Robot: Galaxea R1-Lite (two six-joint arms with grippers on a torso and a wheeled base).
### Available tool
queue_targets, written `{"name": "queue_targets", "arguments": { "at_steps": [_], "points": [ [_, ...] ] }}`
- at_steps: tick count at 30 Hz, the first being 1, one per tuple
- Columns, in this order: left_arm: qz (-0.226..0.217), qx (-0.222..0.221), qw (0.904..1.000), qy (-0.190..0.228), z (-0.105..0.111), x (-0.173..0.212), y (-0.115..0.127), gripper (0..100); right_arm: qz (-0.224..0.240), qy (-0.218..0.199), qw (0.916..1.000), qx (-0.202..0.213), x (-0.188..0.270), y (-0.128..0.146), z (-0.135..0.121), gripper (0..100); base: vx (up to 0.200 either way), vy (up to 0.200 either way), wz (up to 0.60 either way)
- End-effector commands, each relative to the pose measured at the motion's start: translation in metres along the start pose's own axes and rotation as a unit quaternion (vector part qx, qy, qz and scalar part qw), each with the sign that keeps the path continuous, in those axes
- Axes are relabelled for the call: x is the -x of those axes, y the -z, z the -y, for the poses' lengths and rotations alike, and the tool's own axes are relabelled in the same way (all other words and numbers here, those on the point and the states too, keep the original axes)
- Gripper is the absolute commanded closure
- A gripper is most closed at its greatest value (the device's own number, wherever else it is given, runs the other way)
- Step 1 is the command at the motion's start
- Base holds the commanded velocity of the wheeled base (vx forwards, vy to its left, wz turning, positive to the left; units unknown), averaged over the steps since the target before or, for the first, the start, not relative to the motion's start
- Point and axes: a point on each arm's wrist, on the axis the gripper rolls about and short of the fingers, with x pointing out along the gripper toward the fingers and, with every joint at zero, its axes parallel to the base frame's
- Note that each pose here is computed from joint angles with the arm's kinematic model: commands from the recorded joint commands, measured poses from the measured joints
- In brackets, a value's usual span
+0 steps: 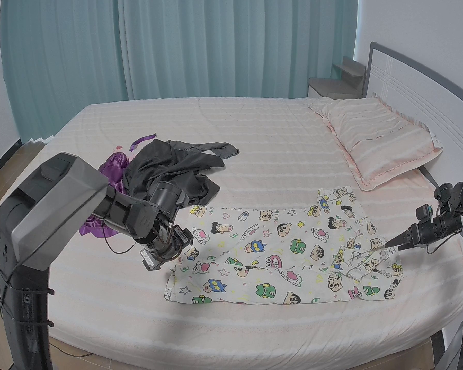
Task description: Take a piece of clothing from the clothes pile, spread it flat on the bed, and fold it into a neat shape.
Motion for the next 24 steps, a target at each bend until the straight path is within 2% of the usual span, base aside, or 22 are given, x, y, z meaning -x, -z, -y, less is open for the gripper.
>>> {"name": "queue_targets", "arguments": {
  "at_steps": [1,5,6,8,12,14,15,17,19,20,21,22,24],
  "points": [
    [0.006,0.008,0.9984,0.055,-0.011,0.058,-0.004,0,0.046,-0.010,0.9986,-0.024,0.032,0.021,-0.036,0,0.000,0.000,0.00],
    [0.006,0.008,0.9983,0.058,-0.019,0.069,0.000,0,0.064,-0.007,0.9975,-0.030,0.030,0.032,-0.045,0,0.000,0.000,0.00],
    [0.004,0.007,0.9983,0.057,-0.025,0.077,0.002,0,0.085,-0.008,0.9954,-0.043,0.031,0.038,-0.057,0,0.000,0.000,0.00],
    [-0.001,0.007,0.9983,0.058,-0.031,0.084,0.005,0,0.116,-0.010,0.9915,-0.059,0.032,0.038,-0.064,0,0.000,0.000,0.00],
    [-0.005,0.006,0.9979,0.064,-0.038,0.097,0.009,0,0.164,-0.005,0.9856,-0.043,0.030,0.044,-0.072,0,0.000,0.000,0.00],
    [-0.005,0.006,0.9979,0.065,-0.041,0.101,0.011,0,0.174,0.008,0.9820,-0.073,0.026,0.048,-0.083,0,0.000,0.000,0.00],
    [-0.005,0.005,0.9979,0.065,-0.043,0.103,0.012,0,0.179,0.018,0.9788,-0.097,0.024,0.047,-0.088,0,0.000,0.000,0.00],
    [-0.004,0.005,0.9977,0.067,-0.047,0.108,0.014,0,0.209,0.042,0.9643,-0.157,0.019,0.043,-0.097,0,0.000,0.000,0.00],
    [0.001,0.006,0.9971,0.075,-0.050,0.111,0.015,0,0.237,0.067,0.9506,-0.189,0.009,0.043,-0.103,0,0.000,0.000,0.00],
    [0.004,0.007,0.9967,0.081,-0.052,0.114,0.016,0,0.249,0.082,0.9453,-0.195,0.004,0.043,-0.106,0,0.000,0.000,0.00],
    [0.004,0.007,0.9967,0.081,-0.052,0.114,0.016,0,0.249,0.082,0.9453,-0.195,0.004,0.043,-0.106,0,0.000,0.000,0.00],
    [0.009,0.009,0.9957,0.092,-0.058,0.121,0.019,0,0.262,0.129,0.9339,-0.206,-0.014,0.049,-0.110,0,0.000,0.000,0.00],
    [0.008,0.009,0.9952,0.097,-0.062,0.125,0.021,0,0.261,0.150,0.9293,-0.214,-0.024,0.052,-0.112,0,0.000,0.000,0.00]
  ]
}}
